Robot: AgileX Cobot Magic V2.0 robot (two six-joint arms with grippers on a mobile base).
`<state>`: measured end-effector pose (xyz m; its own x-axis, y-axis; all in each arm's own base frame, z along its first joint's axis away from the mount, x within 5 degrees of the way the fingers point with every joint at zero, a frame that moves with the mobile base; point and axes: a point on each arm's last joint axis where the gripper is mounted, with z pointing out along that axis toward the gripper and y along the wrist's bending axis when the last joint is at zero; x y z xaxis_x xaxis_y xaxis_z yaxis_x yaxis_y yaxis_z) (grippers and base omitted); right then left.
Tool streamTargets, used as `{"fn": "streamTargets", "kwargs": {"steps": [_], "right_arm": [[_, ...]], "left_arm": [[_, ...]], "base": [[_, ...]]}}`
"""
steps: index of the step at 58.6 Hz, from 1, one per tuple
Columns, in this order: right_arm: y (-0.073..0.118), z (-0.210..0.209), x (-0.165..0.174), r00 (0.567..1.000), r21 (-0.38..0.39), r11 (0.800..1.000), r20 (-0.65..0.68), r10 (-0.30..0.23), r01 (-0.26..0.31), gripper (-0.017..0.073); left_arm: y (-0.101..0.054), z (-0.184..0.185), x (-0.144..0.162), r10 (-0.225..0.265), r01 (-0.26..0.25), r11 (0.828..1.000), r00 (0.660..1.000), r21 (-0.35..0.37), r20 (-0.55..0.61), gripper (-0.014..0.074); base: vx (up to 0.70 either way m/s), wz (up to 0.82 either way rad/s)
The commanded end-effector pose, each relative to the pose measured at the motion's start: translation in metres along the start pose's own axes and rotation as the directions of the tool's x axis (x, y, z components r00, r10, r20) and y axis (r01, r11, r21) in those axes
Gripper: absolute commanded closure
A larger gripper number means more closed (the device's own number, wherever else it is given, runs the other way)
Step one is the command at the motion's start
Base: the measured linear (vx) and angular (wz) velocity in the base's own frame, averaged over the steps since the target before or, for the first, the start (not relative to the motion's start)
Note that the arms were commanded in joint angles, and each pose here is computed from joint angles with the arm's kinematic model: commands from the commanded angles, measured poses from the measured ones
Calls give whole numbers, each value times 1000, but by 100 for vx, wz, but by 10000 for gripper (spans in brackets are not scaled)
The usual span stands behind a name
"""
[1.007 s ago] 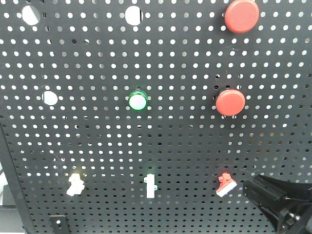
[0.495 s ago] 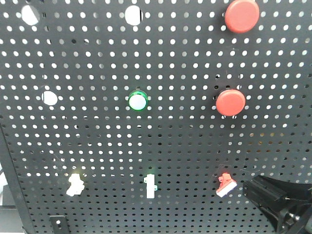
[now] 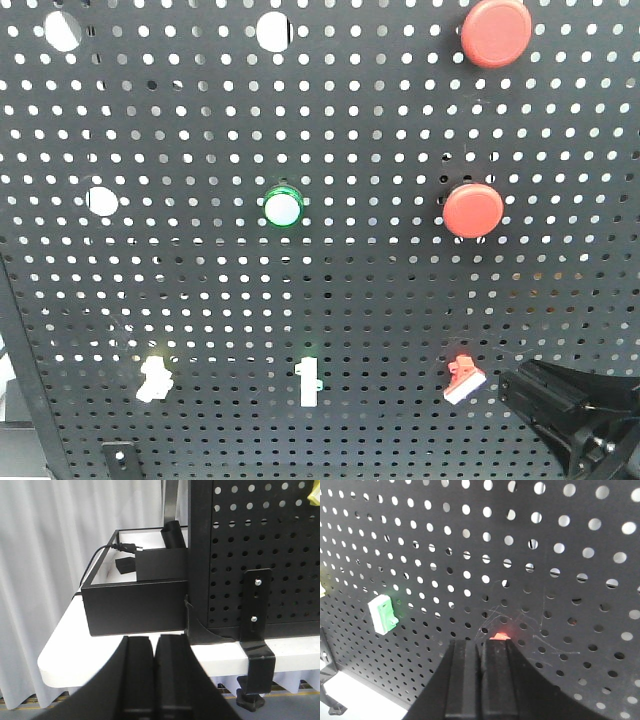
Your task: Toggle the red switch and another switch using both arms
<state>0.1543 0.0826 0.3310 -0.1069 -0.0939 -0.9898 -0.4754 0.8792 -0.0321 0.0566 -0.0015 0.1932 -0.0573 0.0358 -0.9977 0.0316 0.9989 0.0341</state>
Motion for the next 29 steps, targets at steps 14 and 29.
{"fn": "streamTargets", "kwargs": {"steps": [14,29], "right_arm": [[-3,-28,-22,975,43,989,171,-144,139,566],[-27,-88,46,952,334,941,302,-50,-57,566]], "left_arm": [[0,0,0,-3,3,1000,998,-1,60,591],[0,0,0,-3,3,1000,998,-1,60,591]], "base": [[0,0],[0,0]]}}
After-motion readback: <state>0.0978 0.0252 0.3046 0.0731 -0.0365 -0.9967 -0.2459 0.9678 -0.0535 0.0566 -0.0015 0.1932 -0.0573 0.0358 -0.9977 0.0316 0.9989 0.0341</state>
